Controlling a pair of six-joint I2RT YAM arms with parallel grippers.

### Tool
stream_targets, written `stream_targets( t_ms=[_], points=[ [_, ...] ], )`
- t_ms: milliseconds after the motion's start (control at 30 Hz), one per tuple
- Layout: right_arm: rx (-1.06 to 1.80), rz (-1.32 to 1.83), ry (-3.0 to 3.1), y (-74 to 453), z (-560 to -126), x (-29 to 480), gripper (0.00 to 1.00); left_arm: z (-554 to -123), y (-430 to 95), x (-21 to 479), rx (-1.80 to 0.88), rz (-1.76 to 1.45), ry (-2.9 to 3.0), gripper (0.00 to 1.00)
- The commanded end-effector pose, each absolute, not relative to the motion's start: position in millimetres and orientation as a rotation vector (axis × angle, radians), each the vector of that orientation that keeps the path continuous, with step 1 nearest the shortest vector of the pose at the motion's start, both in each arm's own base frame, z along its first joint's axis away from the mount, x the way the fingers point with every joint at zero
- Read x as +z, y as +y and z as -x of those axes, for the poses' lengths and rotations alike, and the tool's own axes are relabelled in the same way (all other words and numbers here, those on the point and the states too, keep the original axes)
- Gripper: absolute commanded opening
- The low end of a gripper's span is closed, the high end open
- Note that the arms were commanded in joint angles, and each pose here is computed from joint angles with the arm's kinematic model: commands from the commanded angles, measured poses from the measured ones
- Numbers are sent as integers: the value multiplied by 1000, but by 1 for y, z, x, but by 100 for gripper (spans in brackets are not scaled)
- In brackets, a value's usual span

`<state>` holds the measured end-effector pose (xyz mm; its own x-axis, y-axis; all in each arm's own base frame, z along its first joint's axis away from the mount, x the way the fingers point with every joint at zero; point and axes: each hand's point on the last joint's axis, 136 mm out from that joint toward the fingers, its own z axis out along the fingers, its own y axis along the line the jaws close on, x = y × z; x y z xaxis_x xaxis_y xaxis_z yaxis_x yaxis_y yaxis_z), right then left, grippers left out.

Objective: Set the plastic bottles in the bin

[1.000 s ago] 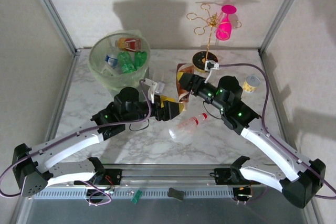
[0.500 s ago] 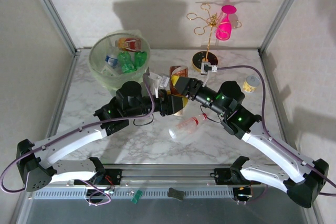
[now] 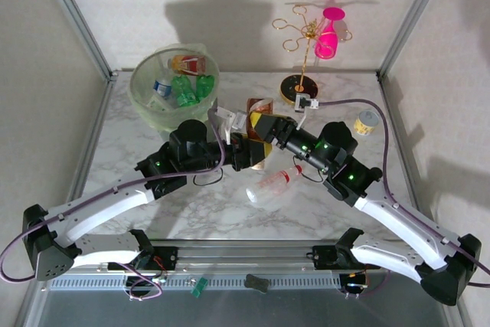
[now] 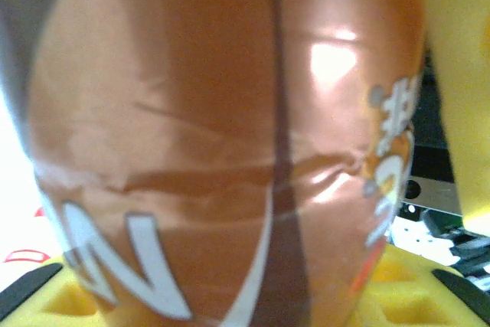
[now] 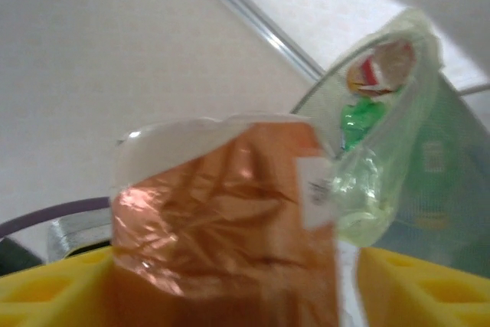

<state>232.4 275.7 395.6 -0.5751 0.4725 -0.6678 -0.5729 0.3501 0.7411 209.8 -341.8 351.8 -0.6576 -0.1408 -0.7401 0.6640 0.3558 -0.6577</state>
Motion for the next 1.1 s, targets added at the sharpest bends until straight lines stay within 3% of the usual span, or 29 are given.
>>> stream_targets(
  t_ms=[0,333,500,800,1067],
  points=[
    [1263,18,1645,249,-237,413,88,-219,-314,389,-1252,-407,1791,24],
    [1090,-58,1582,200,-230,432,89,-285,-200,443,-870,5,1765,16],
    [1067,-51,1593,198,-230,428,89,-315,-134,453,-659,304,1738,17],
    [1052,-34,1636,208,-237,413,89,-386,-110,396,-755,726,1864,13],
    [1035,-26,1657,210,-239,404,90,-434,-97,353,-730,912,1889,18]
  ],
)
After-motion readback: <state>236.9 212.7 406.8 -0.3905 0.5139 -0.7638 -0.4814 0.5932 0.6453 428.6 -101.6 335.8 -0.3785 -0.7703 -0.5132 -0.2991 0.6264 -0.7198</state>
